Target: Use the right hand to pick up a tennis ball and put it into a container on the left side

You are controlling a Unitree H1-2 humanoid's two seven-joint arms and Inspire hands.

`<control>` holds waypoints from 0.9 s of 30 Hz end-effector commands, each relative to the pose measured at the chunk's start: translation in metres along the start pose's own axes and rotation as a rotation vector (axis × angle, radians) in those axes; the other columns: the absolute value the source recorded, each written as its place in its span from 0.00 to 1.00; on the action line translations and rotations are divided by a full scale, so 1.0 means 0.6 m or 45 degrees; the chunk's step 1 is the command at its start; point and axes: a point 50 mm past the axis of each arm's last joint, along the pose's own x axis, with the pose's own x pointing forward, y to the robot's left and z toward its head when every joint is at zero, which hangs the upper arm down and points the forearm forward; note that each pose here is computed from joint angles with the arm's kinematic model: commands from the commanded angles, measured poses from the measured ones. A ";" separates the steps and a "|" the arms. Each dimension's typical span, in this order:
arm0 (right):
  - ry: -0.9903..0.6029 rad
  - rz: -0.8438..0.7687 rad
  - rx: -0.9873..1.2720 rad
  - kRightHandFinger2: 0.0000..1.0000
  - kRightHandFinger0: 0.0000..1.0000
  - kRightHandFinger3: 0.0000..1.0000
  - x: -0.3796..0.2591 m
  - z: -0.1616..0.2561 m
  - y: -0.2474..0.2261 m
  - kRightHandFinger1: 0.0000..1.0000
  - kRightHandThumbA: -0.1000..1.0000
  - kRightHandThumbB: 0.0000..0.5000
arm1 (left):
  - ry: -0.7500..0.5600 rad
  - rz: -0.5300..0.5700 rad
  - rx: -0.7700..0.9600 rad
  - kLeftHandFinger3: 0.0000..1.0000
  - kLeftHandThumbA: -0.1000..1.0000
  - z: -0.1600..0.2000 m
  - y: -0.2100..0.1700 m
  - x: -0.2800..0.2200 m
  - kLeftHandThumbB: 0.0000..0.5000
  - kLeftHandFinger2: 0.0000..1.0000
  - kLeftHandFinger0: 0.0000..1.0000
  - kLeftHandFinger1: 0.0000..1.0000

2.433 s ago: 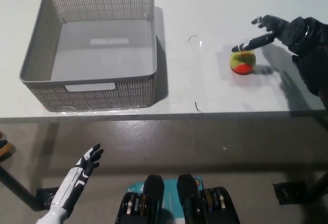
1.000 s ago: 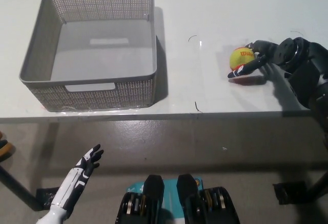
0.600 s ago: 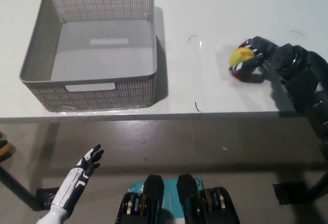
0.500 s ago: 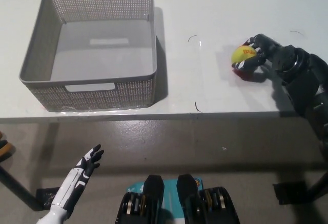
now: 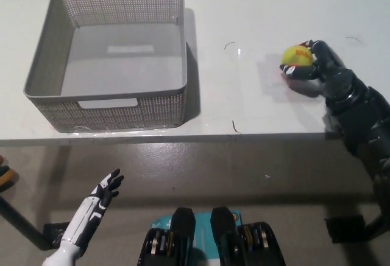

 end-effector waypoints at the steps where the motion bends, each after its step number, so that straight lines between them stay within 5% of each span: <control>1: -0.302 -0.241 0.262 0.72 0.00 0.68 0.009 0.121 -0.055 0.30 0.00 0.29 | -0.064 -0.013 0.026 1.00 1.00 0.013 0.019 0.011 0.61 1.00 1.00 1.00; 16: -0.877 -0.288 0.365 0.75 0.00 0.77 -0.070 0.350 -0.098 0.43 0.00 0.28 | -0.029 -0.006 0.028 1.00 1.00 0.004 0.017 0.007 0.60 1.00 1.00 1.00; 27: -0.988 -0.103 0.368 0.73 0.00 0.77 -0.131 0.468 -0.020 0.39 0.00 0.31 | -0.022 -0.013 0.003 1.00 1.00 -0.004 0.012 0.003 0.65 1.00 1.00 1.00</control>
